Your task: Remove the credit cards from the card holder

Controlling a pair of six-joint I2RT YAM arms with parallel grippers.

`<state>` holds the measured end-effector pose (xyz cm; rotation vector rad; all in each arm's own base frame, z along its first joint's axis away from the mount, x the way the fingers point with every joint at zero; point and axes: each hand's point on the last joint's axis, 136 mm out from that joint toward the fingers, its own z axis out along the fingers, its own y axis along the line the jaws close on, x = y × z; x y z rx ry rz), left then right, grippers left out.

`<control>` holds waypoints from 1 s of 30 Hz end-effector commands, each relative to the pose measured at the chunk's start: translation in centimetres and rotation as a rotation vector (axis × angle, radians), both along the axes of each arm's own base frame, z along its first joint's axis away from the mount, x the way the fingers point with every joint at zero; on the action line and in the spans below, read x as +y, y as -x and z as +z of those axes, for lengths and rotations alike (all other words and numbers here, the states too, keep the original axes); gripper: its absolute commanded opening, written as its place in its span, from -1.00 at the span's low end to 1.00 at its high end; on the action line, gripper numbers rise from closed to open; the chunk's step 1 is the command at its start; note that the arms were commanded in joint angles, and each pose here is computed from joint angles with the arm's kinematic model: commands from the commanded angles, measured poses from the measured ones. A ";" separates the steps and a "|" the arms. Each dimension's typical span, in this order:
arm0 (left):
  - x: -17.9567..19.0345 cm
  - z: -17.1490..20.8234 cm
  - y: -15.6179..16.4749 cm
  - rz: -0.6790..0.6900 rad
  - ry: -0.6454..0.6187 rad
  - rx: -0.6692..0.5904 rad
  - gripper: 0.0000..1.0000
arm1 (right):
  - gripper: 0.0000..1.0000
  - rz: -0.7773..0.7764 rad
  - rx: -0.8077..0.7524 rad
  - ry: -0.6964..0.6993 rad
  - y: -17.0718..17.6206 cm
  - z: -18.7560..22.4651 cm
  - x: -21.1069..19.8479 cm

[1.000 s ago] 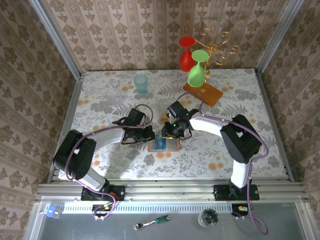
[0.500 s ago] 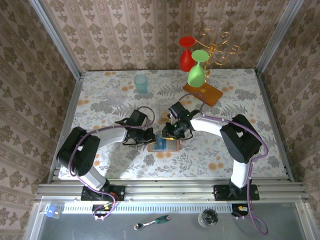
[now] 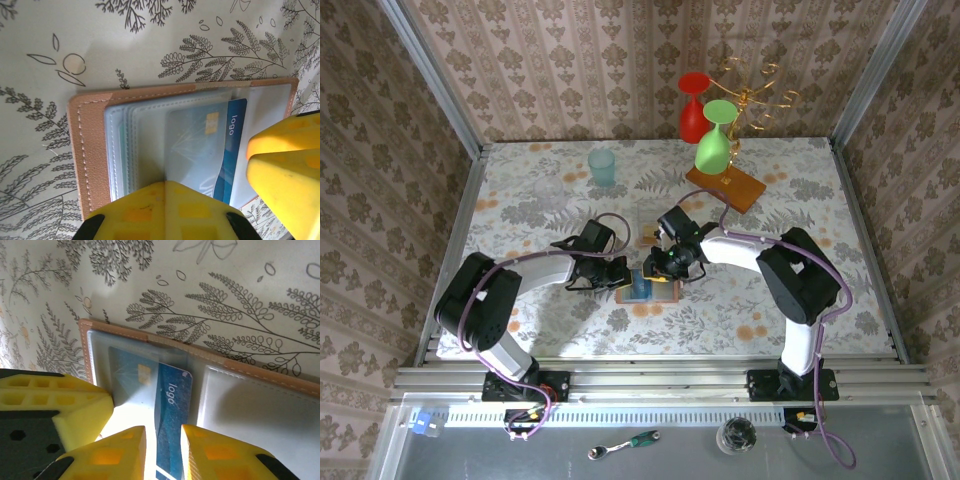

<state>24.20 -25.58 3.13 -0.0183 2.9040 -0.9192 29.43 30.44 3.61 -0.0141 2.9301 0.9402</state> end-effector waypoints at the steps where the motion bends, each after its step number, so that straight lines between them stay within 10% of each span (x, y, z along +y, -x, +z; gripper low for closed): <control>1: 0.7 -1.0 0.6 -0.012 -0.053 0.026 -1.00 | -0.46 -0.011 0.045 -0.014 0.5 -0.9 -0.1; 30: 0.8 -1.1 0.7 -0.011 -0.054 0.032 -1.00 | -0.61 -0.055 0.079 -0.128 1.1 -0.4 0.3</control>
